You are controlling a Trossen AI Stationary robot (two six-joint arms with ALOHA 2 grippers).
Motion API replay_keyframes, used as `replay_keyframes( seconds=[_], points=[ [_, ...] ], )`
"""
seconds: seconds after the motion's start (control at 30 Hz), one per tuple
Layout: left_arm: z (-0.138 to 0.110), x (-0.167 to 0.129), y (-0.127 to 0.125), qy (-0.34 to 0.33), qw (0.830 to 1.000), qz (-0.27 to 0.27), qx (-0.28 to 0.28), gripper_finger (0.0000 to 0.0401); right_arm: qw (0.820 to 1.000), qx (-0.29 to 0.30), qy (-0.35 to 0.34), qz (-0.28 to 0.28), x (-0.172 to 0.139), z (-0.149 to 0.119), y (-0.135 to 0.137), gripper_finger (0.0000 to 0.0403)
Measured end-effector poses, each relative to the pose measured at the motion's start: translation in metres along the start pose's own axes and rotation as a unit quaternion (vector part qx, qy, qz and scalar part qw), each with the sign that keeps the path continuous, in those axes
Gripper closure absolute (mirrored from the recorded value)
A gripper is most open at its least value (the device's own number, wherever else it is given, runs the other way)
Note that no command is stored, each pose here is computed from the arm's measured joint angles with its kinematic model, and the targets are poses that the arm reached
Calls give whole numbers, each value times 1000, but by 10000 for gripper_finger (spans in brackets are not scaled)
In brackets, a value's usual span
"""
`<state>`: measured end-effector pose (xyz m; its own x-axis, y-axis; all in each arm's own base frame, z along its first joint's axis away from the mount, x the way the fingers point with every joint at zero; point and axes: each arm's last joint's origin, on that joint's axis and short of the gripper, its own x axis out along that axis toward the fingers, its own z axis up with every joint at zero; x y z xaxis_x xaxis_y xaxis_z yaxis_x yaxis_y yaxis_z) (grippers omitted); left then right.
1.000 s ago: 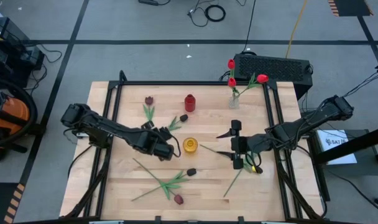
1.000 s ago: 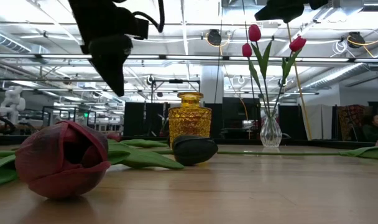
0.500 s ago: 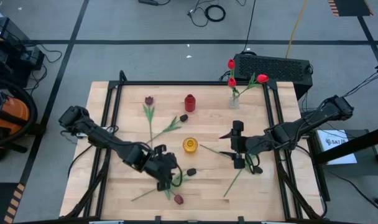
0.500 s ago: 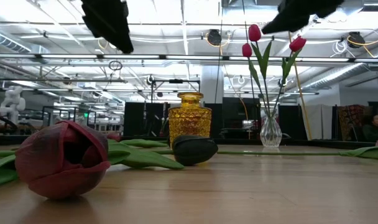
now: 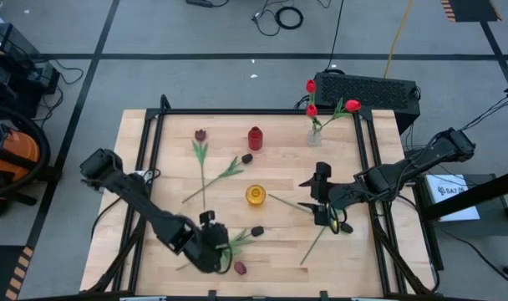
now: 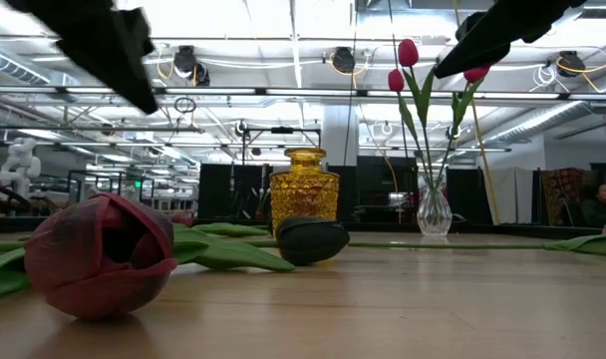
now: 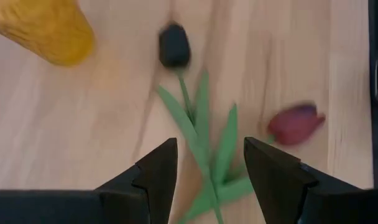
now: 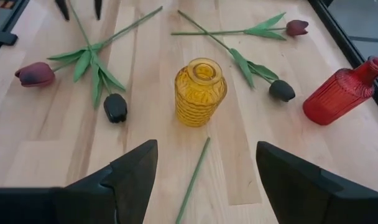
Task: Sort flowers into vase by color
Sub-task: Put the bottom right black flower into the red vase
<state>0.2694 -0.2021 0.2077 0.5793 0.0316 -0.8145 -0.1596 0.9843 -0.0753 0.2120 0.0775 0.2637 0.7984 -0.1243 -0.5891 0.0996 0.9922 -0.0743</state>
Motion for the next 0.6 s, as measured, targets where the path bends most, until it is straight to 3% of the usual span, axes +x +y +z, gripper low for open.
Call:
replay_keyframes(
  seconds=[0.27,0.43,0.6],
  points=[
    [-28,18,-21,-16,997,47,55,210,1000,29,3,-1,0,-1,0,138],
    [-31,32,-24,-39,996,72,44,210,998,67,23,-6,0,-5,-1,138],
    [-31,44,-25,-49,995,76,36,210,991,103,85,-17,4,-22,2,138]
  ],
)
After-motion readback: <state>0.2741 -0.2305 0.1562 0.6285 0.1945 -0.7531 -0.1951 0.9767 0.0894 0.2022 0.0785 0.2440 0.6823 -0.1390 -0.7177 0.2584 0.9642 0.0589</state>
